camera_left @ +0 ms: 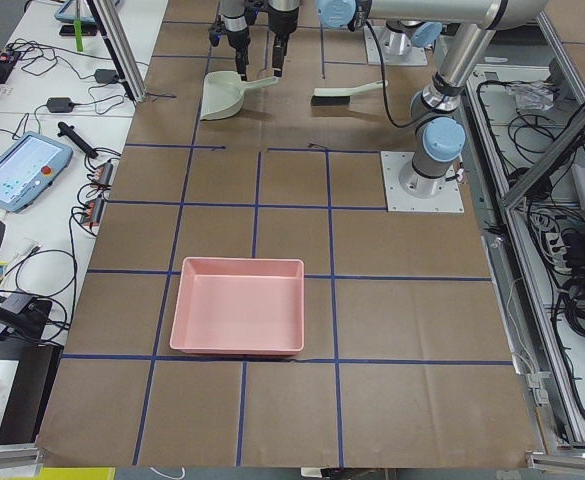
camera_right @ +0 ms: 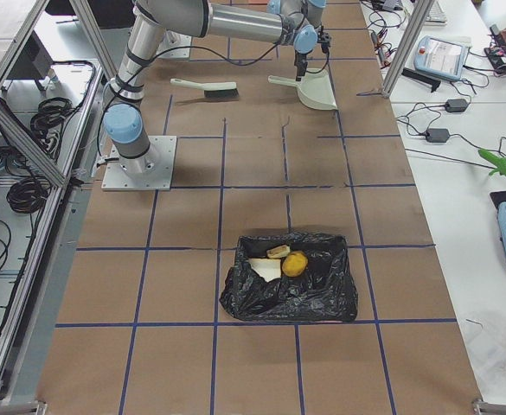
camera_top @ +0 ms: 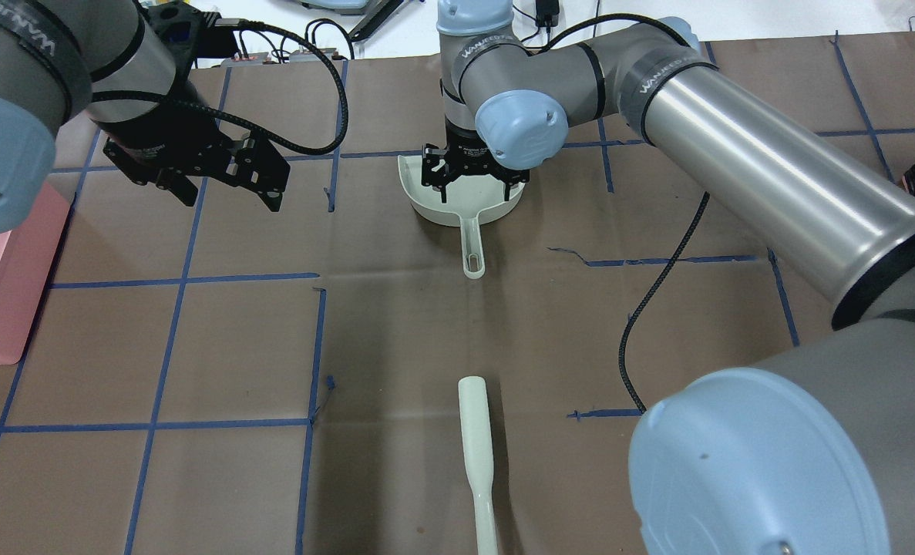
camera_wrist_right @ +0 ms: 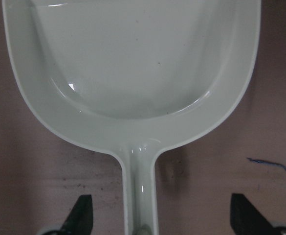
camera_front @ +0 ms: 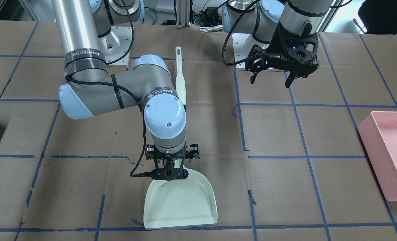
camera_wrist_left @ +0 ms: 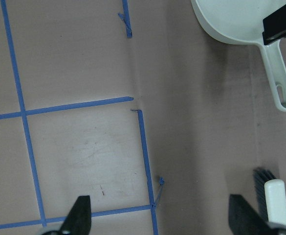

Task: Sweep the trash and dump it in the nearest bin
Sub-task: 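Lift the open right gripper up away from the dustpan handle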

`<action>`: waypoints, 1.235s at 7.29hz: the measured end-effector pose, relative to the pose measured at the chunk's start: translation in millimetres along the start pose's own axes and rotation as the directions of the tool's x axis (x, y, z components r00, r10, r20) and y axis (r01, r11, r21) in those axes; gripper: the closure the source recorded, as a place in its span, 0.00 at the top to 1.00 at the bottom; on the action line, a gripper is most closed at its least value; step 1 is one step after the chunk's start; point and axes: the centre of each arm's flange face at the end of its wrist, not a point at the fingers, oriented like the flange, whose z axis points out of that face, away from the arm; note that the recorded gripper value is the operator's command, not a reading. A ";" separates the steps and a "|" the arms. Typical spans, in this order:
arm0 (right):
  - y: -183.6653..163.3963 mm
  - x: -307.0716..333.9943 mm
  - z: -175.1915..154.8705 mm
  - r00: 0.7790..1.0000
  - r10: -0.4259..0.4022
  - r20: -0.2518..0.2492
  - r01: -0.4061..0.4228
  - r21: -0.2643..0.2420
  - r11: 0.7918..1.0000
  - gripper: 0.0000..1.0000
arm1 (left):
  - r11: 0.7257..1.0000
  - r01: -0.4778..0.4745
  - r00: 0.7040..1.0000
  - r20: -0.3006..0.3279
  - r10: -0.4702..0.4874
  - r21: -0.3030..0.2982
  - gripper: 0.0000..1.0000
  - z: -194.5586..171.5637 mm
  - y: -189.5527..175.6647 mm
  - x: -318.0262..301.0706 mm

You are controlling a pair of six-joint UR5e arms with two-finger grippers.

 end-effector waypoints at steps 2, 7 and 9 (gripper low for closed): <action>11.1 26.7 -33.4 1.000 -0.004 -0.010 0.004 -0.028 1.000 1.00 | 1.000 0.000 1.000 0.000 0.000 -0.002 1.00 0.9 -0.6 -0.1; 68.5 138.0 -114.9 1.000 -0.017 0.003 0.017 -0.013 1.000 1.00 | 1.000 -0.001 1.000 0.000 0.001 -0.003 1.00 1.7 -1.1 0.0; 100.0 169.5 -136.1 1.000 -0.003 0.009 0.003 0.015 1.000 1.00 | 1.000 -0.001 1.000 0.000 0.001 -0.003 1.00 1.9 -1.3 -0.2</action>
